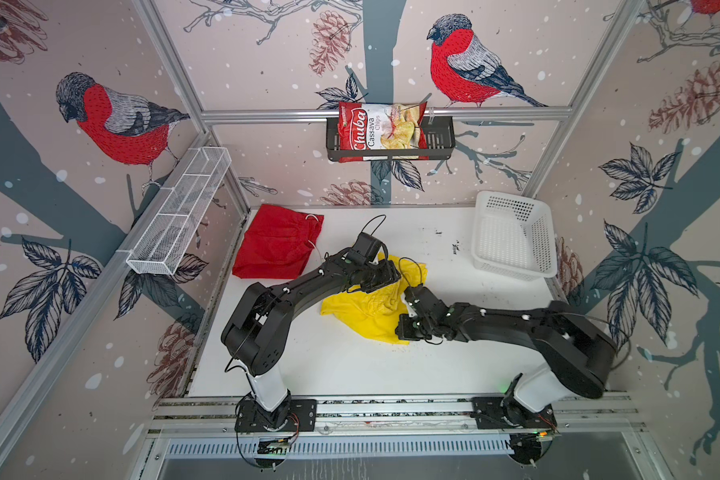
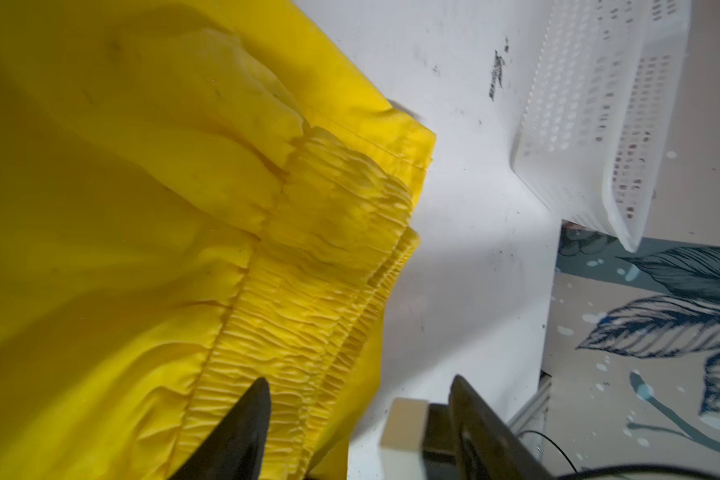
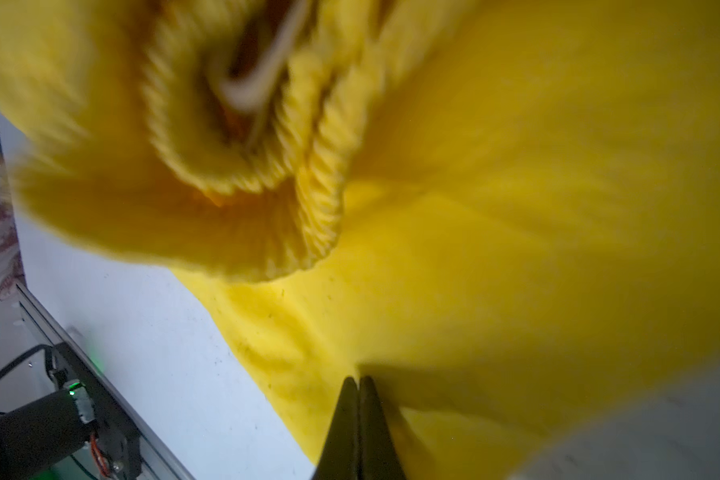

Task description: Fold and stack the shorts

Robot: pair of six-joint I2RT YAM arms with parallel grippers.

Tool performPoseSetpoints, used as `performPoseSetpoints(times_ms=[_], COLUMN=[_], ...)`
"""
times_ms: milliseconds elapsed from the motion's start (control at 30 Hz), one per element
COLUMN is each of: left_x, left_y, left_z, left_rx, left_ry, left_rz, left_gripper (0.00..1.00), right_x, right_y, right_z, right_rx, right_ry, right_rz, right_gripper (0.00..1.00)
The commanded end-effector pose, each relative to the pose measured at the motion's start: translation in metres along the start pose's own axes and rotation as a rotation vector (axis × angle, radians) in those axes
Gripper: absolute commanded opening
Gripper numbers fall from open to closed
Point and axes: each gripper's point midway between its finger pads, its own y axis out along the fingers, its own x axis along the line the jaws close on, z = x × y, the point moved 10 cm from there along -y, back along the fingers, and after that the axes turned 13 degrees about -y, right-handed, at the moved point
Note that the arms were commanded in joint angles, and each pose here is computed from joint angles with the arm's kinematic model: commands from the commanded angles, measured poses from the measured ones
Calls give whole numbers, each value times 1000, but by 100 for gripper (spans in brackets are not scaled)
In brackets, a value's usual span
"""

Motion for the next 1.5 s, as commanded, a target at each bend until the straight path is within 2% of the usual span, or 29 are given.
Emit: performPoseSetpoints(times_ms=[0, 67, 100, 200, 300, 400, 467, 600, 933, 1067, 1133, 1233, 1333, 1367, 1433, 1467], left_x=[-32, -39, -38, -27, -19, -18, -16, -10, -8, -5, -1, 4, 6, 5, 0, -4], left_y=[-15, -27, -32, -43, -45, -34, -24, -1, 40, 58, 67, 77, 83, 84, 81, 78], left_z=[3, 2, 2, 0, 5, 18, 26, 38, 38, 37, 36, 35, 34, 34, 34, 33], left_rx=[55, 17, -12, -116, -143, -131, -137, -123, -146, -144, -135, -123, -121, -123, -132, -143], left_ry=[85, 131, 148, 205, 268, 359, 413, 481, 563, 590, 591, 580, 569, 566, 561, 559], left_rz=[241, 224, 182, -6, -113, -191, -272, -347, -508, -588, -623, -652, -655, -655, -648, -639], left_gripper=[67, 66, 65, 65, 70, 75, 79, 83, 84, 81, 77, 61, 33, 20, 3, 0], right_x=[-25, -37, -42, -50, -64, -83, -90, -89, -108, -115, -116, -120, -121, -122, -121, -121], right_y=[-33, -61, -71, -91, -96, -89, -75, -54, 1, 18, 21, 29, 35, 35, 36, 36], right_z=[-6, -17, -21, -34, -47, -60, -67, -79, -96, -100, -104, -106, -105, -105, -104, -104], right_rx=[-78, -165, -196, -281, -303, -249, -201, -161, -27, 12, 21, 49, 71, 72, 73, 73], right_ry=[70, 96, 102, 92, 115, 162, 177, 159, 161, 180, 185, 204, 213, 214, 216, 216], right_rz=[40, 34, 43, 25, -27, -33, -79, -138, -153, -153, -147, -122, -117, -115, -107, -104], right_gripper=[5, 19, 26, 38, 39, 37, 32, 21, 6, 4, 5, 4, 1, 1, 1, 1])
